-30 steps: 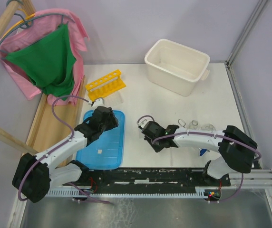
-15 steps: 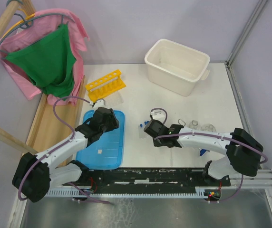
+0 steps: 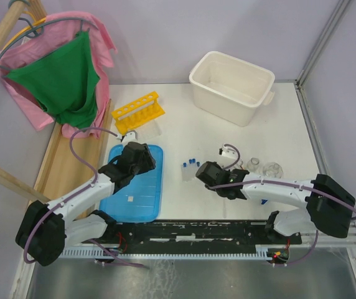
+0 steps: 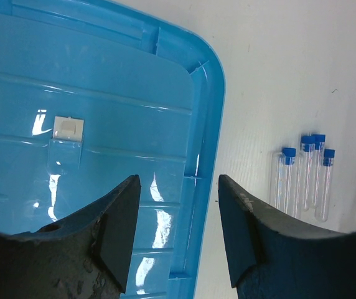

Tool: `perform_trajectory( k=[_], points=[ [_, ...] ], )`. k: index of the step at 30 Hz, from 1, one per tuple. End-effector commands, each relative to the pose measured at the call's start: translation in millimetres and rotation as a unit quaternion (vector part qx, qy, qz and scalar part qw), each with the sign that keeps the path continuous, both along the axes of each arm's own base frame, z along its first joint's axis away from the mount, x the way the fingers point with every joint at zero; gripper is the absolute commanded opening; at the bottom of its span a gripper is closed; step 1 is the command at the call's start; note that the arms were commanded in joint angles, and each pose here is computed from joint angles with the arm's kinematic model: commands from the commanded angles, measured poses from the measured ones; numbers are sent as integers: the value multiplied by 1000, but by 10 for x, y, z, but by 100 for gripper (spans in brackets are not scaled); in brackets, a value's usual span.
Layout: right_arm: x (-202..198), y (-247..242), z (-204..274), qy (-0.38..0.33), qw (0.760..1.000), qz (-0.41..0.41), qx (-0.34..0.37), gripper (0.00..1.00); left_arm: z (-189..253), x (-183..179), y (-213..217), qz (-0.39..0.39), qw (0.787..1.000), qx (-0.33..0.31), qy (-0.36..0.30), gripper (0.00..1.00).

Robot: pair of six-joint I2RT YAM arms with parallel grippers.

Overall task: Organize the chemistry lab equipment
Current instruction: Place the test tube at the center of the board.

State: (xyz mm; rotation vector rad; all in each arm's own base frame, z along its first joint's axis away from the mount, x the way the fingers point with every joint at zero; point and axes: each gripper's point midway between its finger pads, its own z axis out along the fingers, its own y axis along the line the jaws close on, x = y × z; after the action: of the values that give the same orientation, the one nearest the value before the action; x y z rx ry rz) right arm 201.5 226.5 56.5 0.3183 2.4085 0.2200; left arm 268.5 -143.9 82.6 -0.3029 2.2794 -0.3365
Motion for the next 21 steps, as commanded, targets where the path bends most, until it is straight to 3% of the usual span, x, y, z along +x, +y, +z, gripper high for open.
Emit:
perform_trajectory(
  k=[1, 10, 21],
  points=[
    [120, -6, 97, -41, 991, -97, 86, 4, 125, 64, -58, -2, 1000, -18, -26, 60],
    [195, 211, 184, -50, 980, -125, 144, 9, 133, 66, -74, -1, 999, -23, -26, 60],
    [194, 416, -23, -16, 982, -130, 138, 15, 136, 37, -55, -2, 999, -24, -28, 60]
  ],
)
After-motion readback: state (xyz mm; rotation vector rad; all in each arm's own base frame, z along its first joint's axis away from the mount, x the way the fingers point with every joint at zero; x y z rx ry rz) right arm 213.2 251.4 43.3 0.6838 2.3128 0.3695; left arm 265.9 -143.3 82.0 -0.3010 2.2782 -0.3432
